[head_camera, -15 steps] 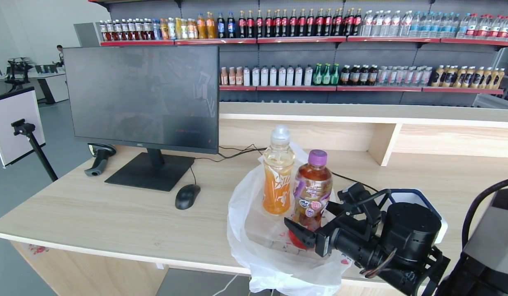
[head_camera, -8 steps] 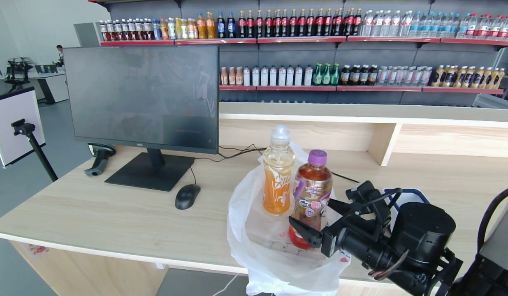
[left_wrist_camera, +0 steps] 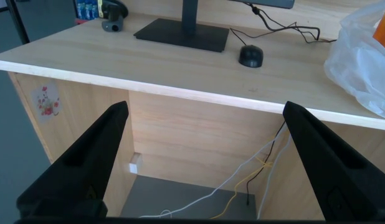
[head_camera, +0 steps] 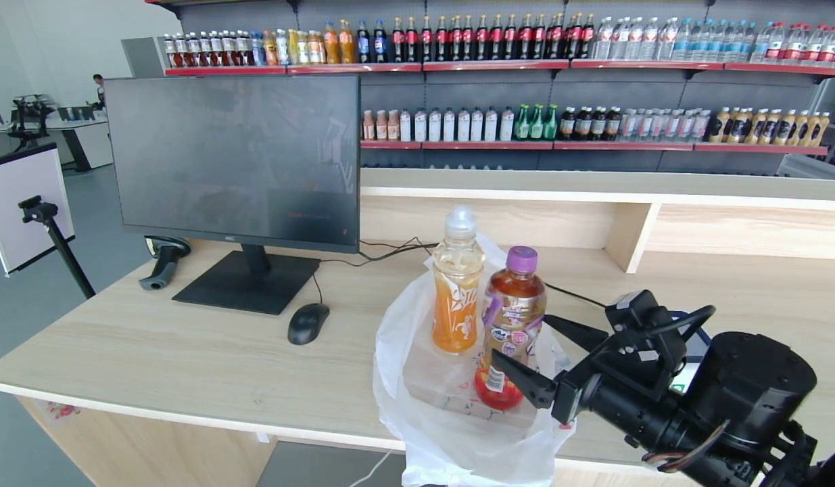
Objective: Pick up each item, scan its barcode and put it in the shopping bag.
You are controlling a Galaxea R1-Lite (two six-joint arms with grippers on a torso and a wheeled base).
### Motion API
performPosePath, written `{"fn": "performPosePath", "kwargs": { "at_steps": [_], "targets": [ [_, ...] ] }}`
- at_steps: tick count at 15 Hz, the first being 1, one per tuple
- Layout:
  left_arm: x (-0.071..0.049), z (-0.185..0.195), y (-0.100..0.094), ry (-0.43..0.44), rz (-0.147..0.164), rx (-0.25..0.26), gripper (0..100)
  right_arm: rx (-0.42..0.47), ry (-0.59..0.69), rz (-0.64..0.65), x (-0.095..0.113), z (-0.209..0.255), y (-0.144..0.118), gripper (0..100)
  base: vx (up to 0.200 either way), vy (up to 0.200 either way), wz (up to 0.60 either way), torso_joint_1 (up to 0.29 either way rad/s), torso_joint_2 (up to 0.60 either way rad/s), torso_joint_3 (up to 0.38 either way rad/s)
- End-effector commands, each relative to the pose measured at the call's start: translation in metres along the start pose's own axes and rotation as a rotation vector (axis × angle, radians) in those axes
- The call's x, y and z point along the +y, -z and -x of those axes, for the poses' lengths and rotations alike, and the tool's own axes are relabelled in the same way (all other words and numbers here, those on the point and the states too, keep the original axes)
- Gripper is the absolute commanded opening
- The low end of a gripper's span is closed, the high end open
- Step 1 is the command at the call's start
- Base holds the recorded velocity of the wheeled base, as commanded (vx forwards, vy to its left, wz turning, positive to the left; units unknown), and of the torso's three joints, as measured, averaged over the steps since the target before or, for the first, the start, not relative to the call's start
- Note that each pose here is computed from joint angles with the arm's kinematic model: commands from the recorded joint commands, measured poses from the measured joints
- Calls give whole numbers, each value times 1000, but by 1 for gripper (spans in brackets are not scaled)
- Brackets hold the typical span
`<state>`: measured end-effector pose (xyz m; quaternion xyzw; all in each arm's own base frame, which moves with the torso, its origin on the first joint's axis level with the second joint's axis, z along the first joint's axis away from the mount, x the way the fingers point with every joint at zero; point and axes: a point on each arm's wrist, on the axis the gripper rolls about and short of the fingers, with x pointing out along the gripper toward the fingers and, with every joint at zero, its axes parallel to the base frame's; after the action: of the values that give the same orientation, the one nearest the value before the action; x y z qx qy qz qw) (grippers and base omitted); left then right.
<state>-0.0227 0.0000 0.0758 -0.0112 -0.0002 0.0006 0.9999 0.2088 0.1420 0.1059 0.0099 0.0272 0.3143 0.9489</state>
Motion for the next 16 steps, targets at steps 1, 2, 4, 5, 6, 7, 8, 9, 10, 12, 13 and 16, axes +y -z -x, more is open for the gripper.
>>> {"fn": "performPosePath", "kwargs": {
  "at_steps": [1, 2, 4, 5, 6, 7, 8, 9, 10, 12, 13, 16],
  "targets": [
    [0, 0, 0, 0, 1, 0, 100, -41, -2, 4, 2, 28, -13, 100, 0, 0, 0, 0, 0, 0],
    [0, 0, 0, 0, 2, 0, 100, -55, -3, 6, 3, 47, -18, 100, 0, 0, 0, 0, 0, 0],
    [0, 0, 0, 0, 1, 0, 100, -121, -2, 4, 5, 86, -28, 100, 0, 0, 0, 0, 0, 0],
    [0, 0, 0, 0, -1, 0, 100, -193, 37, -5, 0, 97, -40, 100, 0, 0, 0, 0, 0, 0],
    [0, 0, 0, 0, -1, -1, 100, -275, 113, -16, -7, 110, -51, 100, 0, 0, 0, 0, 0, 0],
    [0, 0, 0, 0, -1, 0, 100, -323, 144, -20, -9, 119, -57, 100, 0, 0, 0, 0, 0, 0],
    [0, 0, 0, 0, -1, 0, 100, -349, 177, -26, -10, 135, -62, 100, 0, 0, 0, 0, 0, 0],
    [0, 0, 0, 0, -1, 0, 100, -336, 201, -25, -10, 149, -62, 100, 0, 0, 0, 0, 0, 0],
    [0, 0, 0, 0, -1, 0, 100, -294, 212, -26, -8, 165, -57, 100, 0, 0, 0, 0, 0, 0],
    [0, 0, 0, 0, -1, 0, 100, -138, 203, -19, 2, 208, -29, 100, 0, 0, 0, 0, 0, 0],
    [0, 0, 0, 0, -1, 0, 100, -65, 183, 6, 6, 227, -11, 100, 0, 0, 0, 0, 0, 0],
    [0, 0, 0, 0, 2, 0, 100, 88, 201, 60, 14, 268, 25, 100, 0, 0, 0, 0, 0, 0]
  ]
}}
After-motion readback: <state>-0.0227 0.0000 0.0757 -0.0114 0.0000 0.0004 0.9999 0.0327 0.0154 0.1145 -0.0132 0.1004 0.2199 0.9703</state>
